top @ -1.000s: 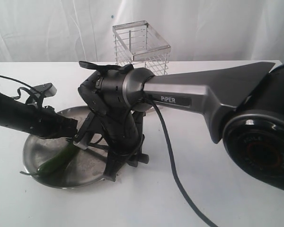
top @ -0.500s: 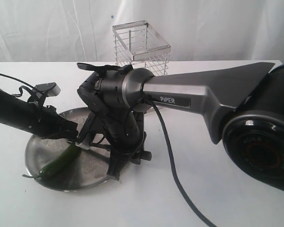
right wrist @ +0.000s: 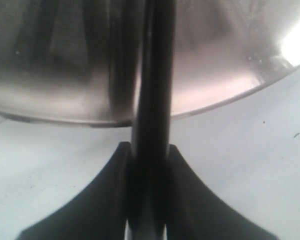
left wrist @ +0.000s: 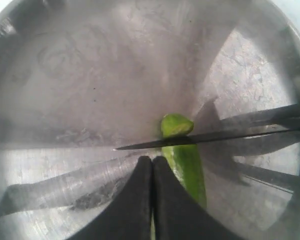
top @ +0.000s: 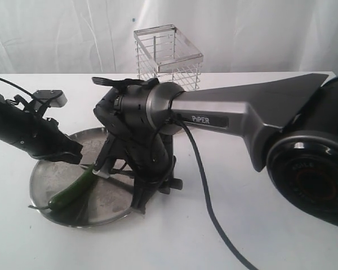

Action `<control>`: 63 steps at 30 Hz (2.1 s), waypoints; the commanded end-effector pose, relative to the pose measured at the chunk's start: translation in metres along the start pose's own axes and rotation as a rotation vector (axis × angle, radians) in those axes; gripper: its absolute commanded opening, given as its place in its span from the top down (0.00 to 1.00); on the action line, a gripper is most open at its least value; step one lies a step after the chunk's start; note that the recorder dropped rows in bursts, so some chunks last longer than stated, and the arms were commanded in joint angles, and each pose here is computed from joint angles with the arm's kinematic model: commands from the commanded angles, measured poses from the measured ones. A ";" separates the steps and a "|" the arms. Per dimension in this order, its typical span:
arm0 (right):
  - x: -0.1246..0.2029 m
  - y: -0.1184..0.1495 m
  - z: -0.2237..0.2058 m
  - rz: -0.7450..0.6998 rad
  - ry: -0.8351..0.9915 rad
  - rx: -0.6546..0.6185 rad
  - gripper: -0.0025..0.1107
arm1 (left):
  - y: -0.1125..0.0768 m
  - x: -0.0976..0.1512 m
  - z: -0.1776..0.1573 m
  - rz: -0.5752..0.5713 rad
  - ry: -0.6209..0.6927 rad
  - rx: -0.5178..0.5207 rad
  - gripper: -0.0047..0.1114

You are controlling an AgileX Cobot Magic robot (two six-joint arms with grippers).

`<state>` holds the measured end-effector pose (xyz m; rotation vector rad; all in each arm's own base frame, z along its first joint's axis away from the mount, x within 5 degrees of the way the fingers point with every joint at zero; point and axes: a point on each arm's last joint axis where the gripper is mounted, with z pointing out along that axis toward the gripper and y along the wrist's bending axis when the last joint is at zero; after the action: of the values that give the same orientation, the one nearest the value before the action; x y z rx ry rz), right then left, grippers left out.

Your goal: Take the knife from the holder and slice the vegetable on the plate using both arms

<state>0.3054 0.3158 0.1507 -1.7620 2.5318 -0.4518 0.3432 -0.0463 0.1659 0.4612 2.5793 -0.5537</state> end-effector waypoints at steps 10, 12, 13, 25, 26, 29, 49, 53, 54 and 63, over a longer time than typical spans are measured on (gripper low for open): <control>0.020 -0.012 0.004 0.026 0.069 0.083 0.98 | -0.006 0.002 -0.001 -0.013 0.014 0.031 0.96; 0.019 -0.008 0.002 0.011 0.058 0.051 0.98 | -0.006 0.001 -0.001 -0.023 0.007 0.034 0.96; 0.018 -0.005 0.002 0.002 0.054 0.037 0.98 | -0.006 0.001 -0.001 -0.027 0.004 0.034 0.96; 0.008 0.009 -0.008 -0.027 0.005 -0.010 0.98 | -0.007 0.000 -0.001 -0.047 -0.007 0.045 0.96; 0.007 0.008 -0.010 -0.023 -0.003 -0.011 0.98 | -0.007 0.000 -0.001 -0.047 -0.007 0.045 0.96; 0.003 0.008 -0.017 -0.005 -0.035 -0.032 0.98 | -0.007 0.000 -0.001 -0.049 -0.009 0.045 0.96; -0.029 0.008 -0.014 0.036 -0.133 -0.111 0.98 | -0.006 -0.001 -0.001 -0.049 -0.014 0.036 0.96; -0.031 0.010 -0.009 0.032 -0.125 -0.122 0.98 | -0.006 -0.001 -0.001 -0.049 -0.015 0.034 0.96; -0.031 0.010 -0.007 0.031 -0.120 -0.124 0.98 | -0.006 -0.001 -0.001 -0.049 -0.015 0.034 0.96; -0.032 0.013 0.000 0.022 -0.104 -0.138 0.98 | -0.004 -0.002 -0.001 -0.045 -0.023 0.017 0.96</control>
<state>0.3083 0.3485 0.1452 -1.7134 2.5561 -0.1939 0.3447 -0.0476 0.1677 0.4021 2.5695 -0.5750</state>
